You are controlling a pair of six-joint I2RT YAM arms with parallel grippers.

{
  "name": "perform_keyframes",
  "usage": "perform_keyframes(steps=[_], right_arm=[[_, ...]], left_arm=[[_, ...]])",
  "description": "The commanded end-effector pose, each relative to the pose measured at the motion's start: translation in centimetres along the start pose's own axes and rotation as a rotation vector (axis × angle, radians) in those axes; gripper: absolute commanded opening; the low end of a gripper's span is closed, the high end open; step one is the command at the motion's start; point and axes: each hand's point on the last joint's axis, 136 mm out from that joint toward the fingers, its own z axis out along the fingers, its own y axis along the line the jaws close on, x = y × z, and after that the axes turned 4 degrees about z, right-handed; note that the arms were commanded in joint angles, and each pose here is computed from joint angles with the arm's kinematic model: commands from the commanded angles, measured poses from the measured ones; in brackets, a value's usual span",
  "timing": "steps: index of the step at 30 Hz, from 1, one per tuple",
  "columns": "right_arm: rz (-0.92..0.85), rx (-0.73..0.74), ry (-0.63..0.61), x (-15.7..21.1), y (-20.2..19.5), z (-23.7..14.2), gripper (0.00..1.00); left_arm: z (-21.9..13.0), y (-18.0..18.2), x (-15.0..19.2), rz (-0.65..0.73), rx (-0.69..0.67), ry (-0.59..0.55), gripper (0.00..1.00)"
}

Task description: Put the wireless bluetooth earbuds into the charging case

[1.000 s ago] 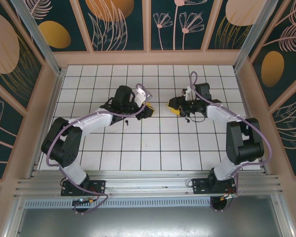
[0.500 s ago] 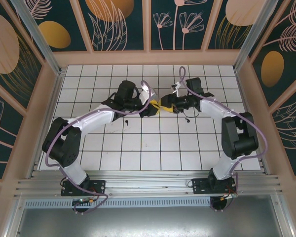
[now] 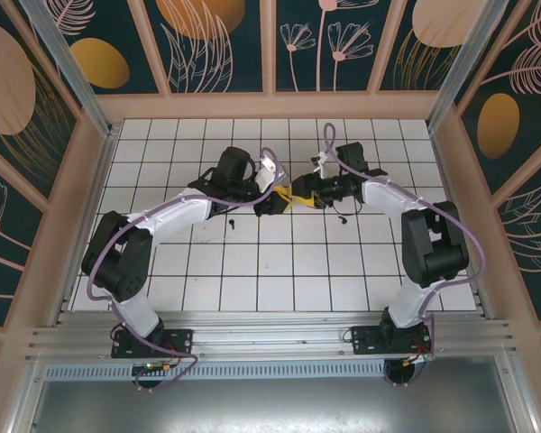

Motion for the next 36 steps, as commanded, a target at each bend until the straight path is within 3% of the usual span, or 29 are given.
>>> perform_keyframes(steps=[1, 8, 18, 27, 36], right_arm=[[-0.056, -0.045, -0.079, -0.7, 2.5, -2.2, 0.56], [-0.089, -0.069, -0.057, 0.5, 3.7, -2.8, 0.56], [-0.099, -0.089, 0.135, 3.4, 3.6, 0.2, 0.54], [-0.117, -0.127, 0.247, 4.9, 4.0, 1.3, 0.47], [-0.111, -0.158, 0.277, 5.3, 4.0, 1.4, 0.25]], left_arm=[[0.4, -0.8, -1.0, 0.044, 0.043, -0.02, 0.37], [0.4, -0.9, -1.6, 0.052, 0.057, -0.032, 0.37], [0.2, -1.3, -2.1, 0.059, 0.075, -0.041, 0.37], [-0.2, -1.5, -2.5, 0.073, 0.073, -0.051, 0.37], [-0.3, -1.7, -3.3, 0.094, 0.08, -0.08, 0.38]])
